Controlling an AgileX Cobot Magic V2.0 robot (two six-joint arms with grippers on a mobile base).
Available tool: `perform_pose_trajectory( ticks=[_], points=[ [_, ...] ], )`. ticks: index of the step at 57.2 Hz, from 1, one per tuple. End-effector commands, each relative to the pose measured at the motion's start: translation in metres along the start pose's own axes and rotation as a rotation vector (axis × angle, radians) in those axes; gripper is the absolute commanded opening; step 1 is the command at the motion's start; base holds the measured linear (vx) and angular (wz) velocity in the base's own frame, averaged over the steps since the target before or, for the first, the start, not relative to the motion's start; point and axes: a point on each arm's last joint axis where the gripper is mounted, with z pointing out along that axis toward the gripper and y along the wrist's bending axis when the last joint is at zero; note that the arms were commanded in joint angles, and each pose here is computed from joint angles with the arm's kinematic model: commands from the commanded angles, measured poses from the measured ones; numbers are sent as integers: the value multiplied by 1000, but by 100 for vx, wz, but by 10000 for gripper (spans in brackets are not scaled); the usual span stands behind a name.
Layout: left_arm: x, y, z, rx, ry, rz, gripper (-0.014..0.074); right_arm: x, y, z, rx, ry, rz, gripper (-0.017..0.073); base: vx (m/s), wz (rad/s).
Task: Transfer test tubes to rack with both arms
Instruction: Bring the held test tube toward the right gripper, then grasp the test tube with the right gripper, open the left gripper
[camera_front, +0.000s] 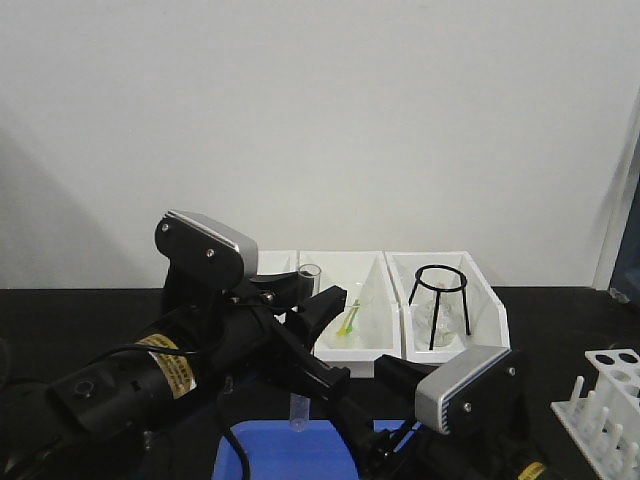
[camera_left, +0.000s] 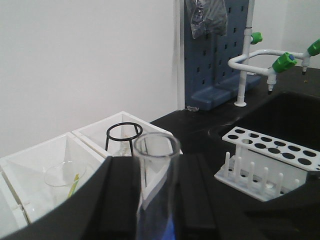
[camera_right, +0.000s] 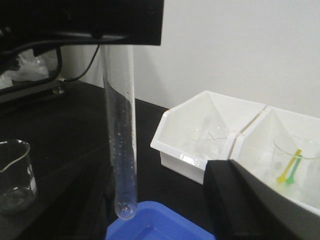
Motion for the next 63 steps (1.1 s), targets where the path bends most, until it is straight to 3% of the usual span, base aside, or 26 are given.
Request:
perform_pose_trajectory(
  ticks=[1, 10, 38, 63],
  points=[
    [-33, -5, -8, 23, -165, -13, -20, -23, 4, 3, -54, -188, 0, 442, 0, 0],
    [-32, -10, -8, 41, -163, -13, -20, -16, 8, 10, -102, -227, 26, 442, 0, 0],
    [-22, -36, -8, 107, -67, 4, -20, -14, 8, 12, -108, -249, 31, 442, 0, 0],
    [-9, -35, -10, 111, -57, 5, -20, -14, 8, 12, -105, -250, 34, 421, 0, 0]
  ],
)
